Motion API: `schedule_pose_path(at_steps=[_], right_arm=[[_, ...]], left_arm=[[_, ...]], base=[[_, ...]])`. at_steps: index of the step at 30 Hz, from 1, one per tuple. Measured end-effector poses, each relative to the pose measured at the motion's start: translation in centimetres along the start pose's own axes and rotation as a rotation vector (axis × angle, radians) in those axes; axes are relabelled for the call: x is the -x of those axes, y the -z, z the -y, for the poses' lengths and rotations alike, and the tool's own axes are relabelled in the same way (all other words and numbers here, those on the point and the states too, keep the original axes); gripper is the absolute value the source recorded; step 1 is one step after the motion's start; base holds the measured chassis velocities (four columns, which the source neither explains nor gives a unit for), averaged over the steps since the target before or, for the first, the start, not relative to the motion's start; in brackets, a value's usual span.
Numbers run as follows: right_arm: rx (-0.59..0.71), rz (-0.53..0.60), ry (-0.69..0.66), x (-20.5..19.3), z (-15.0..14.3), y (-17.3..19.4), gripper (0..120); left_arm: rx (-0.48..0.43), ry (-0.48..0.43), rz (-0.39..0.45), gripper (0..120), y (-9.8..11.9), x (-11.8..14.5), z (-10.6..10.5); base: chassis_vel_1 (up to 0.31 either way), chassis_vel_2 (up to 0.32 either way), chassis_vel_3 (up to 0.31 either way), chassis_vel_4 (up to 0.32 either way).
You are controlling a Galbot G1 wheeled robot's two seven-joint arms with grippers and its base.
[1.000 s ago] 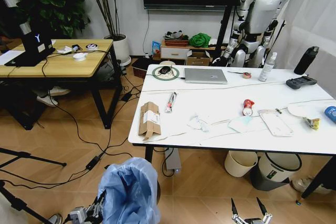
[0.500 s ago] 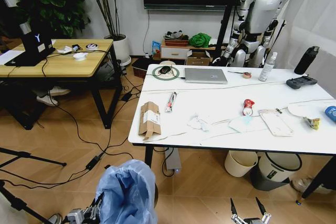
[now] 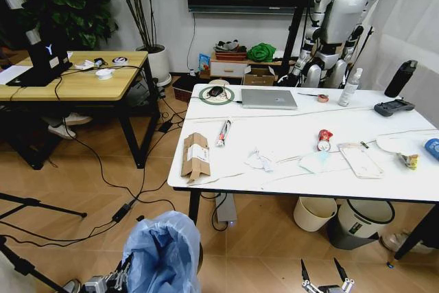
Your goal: Pick up the trash bin and place the trash from the table into it.
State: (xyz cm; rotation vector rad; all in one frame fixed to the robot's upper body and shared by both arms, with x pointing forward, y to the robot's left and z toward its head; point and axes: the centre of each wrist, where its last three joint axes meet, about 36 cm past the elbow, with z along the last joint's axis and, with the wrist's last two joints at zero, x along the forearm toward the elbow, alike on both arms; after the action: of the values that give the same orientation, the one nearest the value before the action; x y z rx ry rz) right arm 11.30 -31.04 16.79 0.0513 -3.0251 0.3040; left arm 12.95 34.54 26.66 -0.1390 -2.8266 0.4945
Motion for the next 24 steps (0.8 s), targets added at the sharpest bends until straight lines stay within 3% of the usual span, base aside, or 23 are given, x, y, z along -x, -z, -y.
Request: schedule_pose_path(at_steps=[12, 15, 18, 24], right_arm=[[-0.001, 0.001, -0.001, 0.0, 0.0, 0.1, 100], [0.004, 0.01, -0.002, 0.2, -0.1, 0.6, 100], [0.031, 0.022, -0.01, 0.2, -0.5, 1.8, 100], [0.105, 0.134, -0.029, 1.9, 1.1, 9.0, 100]], left_arm=[[-0.047, 0.032, -0.024, 0, 0.0, -0.3, -0.2], [-0.089, -0.007, -0.037, 0, 0.7, -0.7, 0.0], [-0.099, 0.004, -0.051, 0, 1.2, -0.9, -0.1], [-0.089, 0.165, -0.135, 0, 2.8, -1.4, 0.4]], base=[[0.0, 0.0, 0.0, 0.0], [0.0, 0.0, 0.0, 0.0], [0.0, 0.0, 0.0, 0.0], [0.0, 0.0, 0.0, 0.0]])
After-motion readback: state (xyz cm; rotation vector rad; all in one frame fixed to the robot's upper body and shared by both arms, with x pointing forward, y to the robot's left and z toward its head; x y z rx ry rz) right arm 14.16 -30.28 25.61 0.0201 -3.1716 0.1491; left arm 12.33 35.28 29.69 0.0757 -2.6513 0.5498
